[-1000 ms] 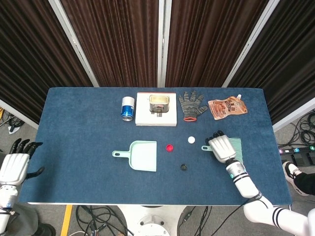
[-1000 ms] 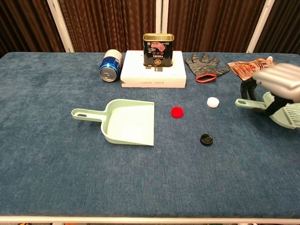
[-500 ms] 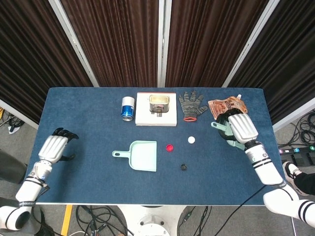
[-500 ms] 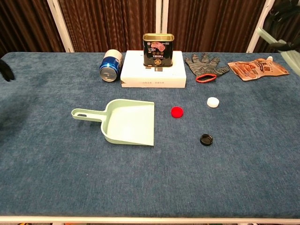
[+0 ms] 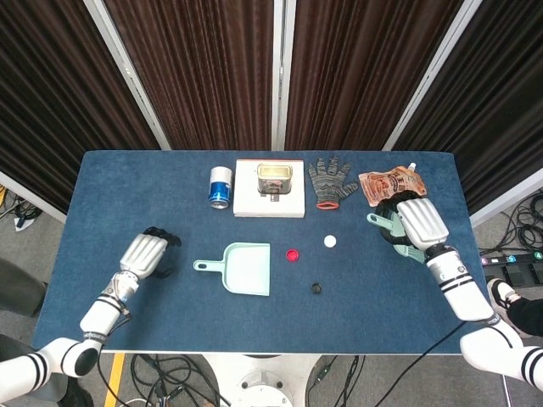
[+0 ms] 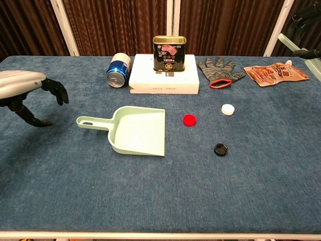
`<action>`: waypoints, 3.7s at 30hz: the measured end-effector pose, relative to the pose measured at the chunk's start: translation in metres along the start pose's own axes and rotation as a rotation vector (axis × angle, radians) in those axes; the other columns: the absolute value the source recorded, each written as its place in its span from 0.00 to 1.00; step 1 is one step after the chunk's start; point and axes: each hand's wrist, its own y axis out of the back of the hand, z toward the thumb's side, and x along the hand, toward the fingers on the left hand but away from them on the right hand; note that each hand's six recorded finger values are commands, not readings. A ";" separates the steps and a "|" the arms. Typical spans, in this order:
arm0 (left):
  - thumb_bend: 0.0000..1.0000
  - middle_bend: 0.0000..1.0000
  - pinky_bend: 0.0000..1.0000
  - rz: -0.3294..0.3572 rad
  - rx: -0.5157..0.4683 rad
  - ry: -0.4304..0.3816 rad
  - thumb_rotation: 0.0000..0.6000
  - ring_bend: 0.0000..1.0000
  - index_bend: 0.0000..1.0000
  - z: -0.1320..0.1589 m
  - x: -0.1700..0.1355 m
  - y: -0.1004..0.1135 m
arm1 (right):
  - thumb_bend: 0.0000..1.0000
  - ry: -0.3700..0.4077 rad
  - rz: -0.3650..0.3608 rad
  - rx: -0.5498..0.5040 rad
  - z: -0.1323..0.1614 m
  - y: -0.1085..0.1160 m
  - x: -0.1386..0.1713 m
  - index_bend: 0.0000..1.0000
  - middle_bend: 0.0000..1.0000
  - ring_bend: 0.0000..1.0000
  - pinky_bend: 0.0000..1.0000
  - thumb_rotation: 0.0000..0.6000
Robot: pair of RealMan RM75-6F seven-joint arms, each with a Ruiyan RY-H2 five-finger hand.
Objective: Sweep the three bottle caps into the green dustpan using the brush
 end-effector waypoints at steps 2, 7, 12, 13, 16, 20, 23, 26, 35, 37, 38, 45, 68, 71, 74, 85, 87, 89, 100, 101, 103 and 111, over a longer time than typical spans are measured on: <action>0.24 0.36 0.20 -0.011 0.005 -0.010 1.00 0.23 0.35 0.008 0.003 -0.004 | 0.41 -0.005 0.007 -0.002 -0.002 -0.002 0.001 0.68 0.63 0.30 0.24 1.00; 0.25 0.39 0.22 -0.017 0.003 -0.033 1.00 0.26 0.39 0.032 0.009 -0.012 | 0.42 -0.014 0.012 -0.006 -0.005 -0.006 0.003 0.69 0.63 0.30 0.24 1.00; 0.26 0.40 0.23 -0.018 -0.007 -0.040 1.00 0.27 0.40 0.046 0.017 -0.013 | 0.42 -0.019 0.019 -0.015 -0.007 -0.009 0.004 0.69 0.63 0.30 0.24 1.00; 0.26 0.41 0.23 -0.018 -0.008 -0.039 1.00 0.27 0.41 0.047 0.019 -0.013 | 0.42 -0.019 0.020 -0.016 -0.007 -0.010 0.004 0.69 0.63 0.30 0.24 1.00; 0.26 0.41 0.23 -0.014 -0.010 -0.040 1.00 0.27 0.41 0.052 0.021 -0.011 | 0.42 -0.019 0.021 -0.016 -0.008 -0.010 0.004 0.69 0.63 0.30 0.24 1.00; 0.27 0.42 0.23 -0.011 -0.011 -0.042 1.00 0.27 0.41 0.056 0.022 -0.007 | 0.42 -0.018 0.020 -0.024 -0.008 -0.011 0.003 0.69 0.63 0.30 0.24 1.00; 0.27 0.42 0.23 -0.014 -0.016 -0.038 1.00 0.28 0.41 0.056 0.023 -0.007 | 0.42 -0.017 0.018 -0.030 -0.008 -0.011 0.003 0.69 0.63 0.30 0.24 1.00; 0.27 0.42 0.23 -0.020 -0.011 -0.035 1.00 0.28 0.41 0.056 0.024 -0.010 | 0.42 -0.017 0.019 -0.033 -0.009 -0.012 0.003 0.69 0.63 0.30 0.24 1.00; 0.28 0.43 0.23 -0.035 -0.029 -0.049 1.00 0.30 0.43 0.065 0.025 -0.011 | 0.42 -0.022 0.027 -0.030 -0.012 -0.017 0.004 0.69 0.63 0.30 0.24 1.00; 0.28 0.43 0.23 -0.037 -0.027 -0.051 1.00 0.30 0.43 0.066 0.026 -0.011 | 0.42 -0.023 0.027 -0.029 -0.012 -0.017 0.004 0.69 0.63 0.30 0.24 1.00; 0.28 0.43 0.23 -0.038 -0.027 -0.051 1.00 0.30 0.43 0.066 0.026 -0.011 | 0.42 -0.025 0.027 -0.029 -0.013 -0.017 0.004 0.69 0.63 0.30 0.24 1.00; 0.32 0.50 0.26 -0.018 -0.024 -0.044 1.00 0.35 0.49 0.068 0.028 -0.010 | 0.42 -0.031 0.036 -0.031 -0.016 -0.020 0.005 0.69 0.63 0.30 0.24 1.00; 0.34 0.52 0.26 -0.087 0.025 -0.075 1.00 0.35 0.51 0.057 0.024 0.010 | 0.54 0.174 0.180 -0.065 0.034 -0.074 -0.055 0.75 0.63 0.30 0.25 1.00; 0.34 0.52 0.26 -0.108 0.012 -0.069 1.00 0.35 0.51 0.056 0.027 0.011 | 0.54 0.217 0.182 -0.073 0.042 -0.083 -0.064 0.75 0.64 0.30 0.25 1.00; 0.34 0.52 0.26 -0.125 0.001 -0.066 1.00 0.35 0.51 0.056 0.030 0.012 | 0.55 0.259 0.184 -0.082 0.051 -0.091 -0.072 0.75 0.64 0.30 0.25 1.00; 0.34 0.52 0.26 -0.149 -0.001 -0.071 1.00 0.35 0.51 0.059 0.036 0.015 | 0.55 0.425 0.204 -0.174 0.097 -0.117 -0.075 0.76 0.64 0.30 0.25 1.00; 0.34 0.52 0.26 -0.148 -0.003 -0.072 1.00 0.35 0.51 0.060 0.036 0.014 | 0.55 0.446 0.209 -0.202 0.103 -0.121 -0.073 0.76 0.64 0.30 0.25 1.00; 0.34 0.52 0.26 -0.148 -0.001 -0.076 1.00 0.35 0.51 0.061 0.036 0.014 | 0.55 0.467 0.212 -0.231 0.110 -0.123 -0.070 0.76 0.64 0.30 0.25 1.00; 0.34 0.52 0.26 -0.146 0.006 -0.081 1.00 0.35 0.51 0.063 0.036 0.014 | 0.55 0.606 0.252 -0.379 0.152 -0.132 -0.048 0.76 0.65 0.30 0.25 1.00; 0.34 0.52 0.26 -0.147 0.006 -0.081 1.00 0.35 0.51 0.063 0.036 0.014 | 0.55 0.623 0.254 -0.391 0.155 -0.131 -0.044 0.76 0.65 0.30 0.25 1.00; 0.34 0.52 0.26 -0.147 0.006 -0.083 1.00 0.35 0.51 0.063 0.035 0.014 | 0.56 0.645 0.251 -0.405 0.158 -0.128 -0.039 0.76 0.65 0.30 0.25 1.00; 0.34 0.52 0.26 -0.147 0.020 -0.107 1.00 0.35 0.51 0.068 0.034 0.015 | 0.59 0.636 0.203 -0.405 0.139 -0.101 -0.020 0.76 0.65 0.30 0.25 1.00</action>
